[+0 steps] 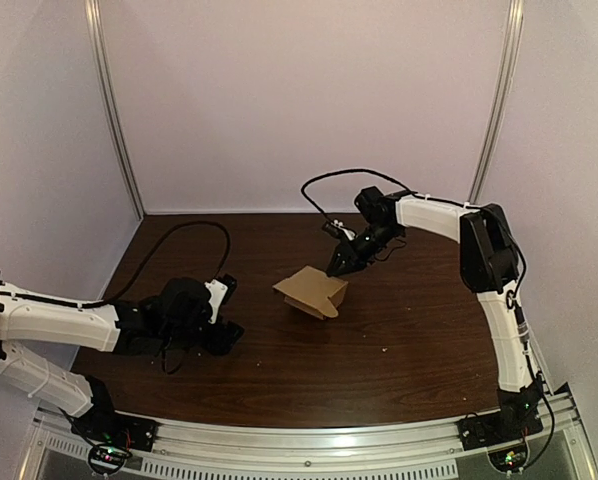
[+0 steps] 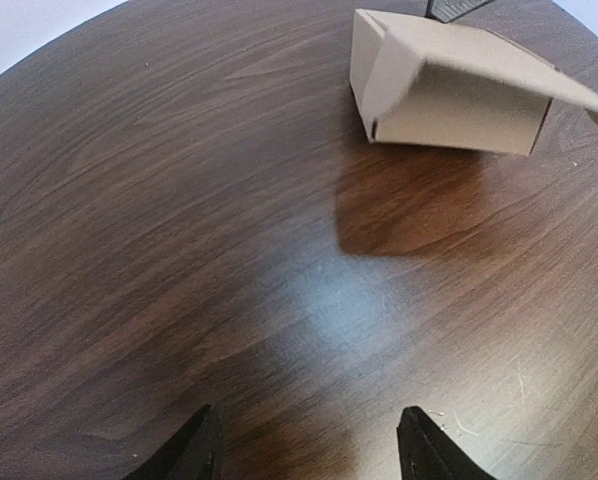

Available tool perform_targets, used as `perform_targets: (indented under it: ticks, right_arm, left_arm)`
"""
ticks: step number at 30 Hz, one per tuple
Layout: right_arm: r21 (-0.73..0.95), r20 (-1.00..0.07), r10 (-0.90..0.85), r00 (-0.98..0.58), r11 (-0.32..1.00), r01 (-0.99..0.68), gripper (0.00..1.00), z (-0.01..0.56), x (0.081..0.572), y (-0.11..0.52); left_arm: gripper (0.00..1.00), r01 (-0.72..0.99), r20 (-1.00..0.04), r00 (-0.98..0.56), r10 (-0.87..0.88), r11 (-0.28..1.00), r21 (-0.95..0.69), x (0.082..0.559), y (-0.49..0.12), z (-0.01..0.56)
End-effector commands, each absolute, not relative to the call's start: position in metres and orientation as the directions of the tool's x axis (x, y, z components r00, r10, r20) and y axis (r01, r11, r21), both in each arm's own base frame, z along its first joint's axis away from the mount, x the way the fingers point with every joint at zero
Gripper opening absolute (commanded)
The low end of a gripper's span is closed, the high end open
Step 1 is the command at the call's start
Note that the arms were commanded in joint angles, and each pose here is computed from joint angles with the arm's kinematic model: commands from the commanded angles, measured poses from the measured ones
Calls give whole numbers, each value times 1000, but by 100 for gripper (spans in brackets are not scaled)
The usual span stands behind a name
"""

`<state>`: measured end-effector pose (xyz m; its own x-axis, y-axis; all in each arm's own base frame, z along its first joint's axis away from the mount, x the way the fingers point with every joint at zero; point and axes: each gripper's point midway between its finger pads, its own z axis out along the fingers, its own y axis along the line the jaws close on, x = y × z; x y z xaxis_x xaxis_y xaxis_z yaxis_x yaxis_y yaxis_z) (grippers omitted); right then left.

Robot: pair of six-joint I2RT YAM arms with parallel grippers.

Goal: Fold the paper box

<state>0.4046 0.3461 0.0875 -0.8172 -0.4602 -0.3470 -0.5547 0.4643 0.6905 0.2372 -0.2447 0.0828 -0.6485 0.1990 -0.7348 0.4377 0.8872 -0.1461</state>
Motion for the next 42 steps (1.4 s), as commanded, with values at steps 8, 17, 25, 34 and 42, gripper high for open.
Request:
perform_targets:
  ticks: [8, 17, 25, 34, 42]
  right_arm:
    - [700, -278, -419, -864, 528, -481, 28, 58, 417, 323]
    - [718, -279, -420, -864, 506, -478, 29, 57, 417, 327]
    - [714, -286, -420, -861, 506, -484, 29, 59, 417, 328]
    - [582, -463, -498, -733, 453, -675, 38, 133, 398, 337]
    - [548, -427, -590, -685, 434, -715, 41, 106, 384, 358]
  left_arm:
    - [62, 434, -763, -627, 156, 884, -176, 247, -254, 94]
    - [62, 425, -739, -662, 127, 876, -229, 260, -282, 57]
    - [59, 416, -759, -651, 26, 848, -328, 293, -334, 44]
    - [58, 376, -723, -690, 28, 868, -325, 288, -324, 30]
    - [58, 367, -717, -697, 19, 868, -334, 282, -318, 30]
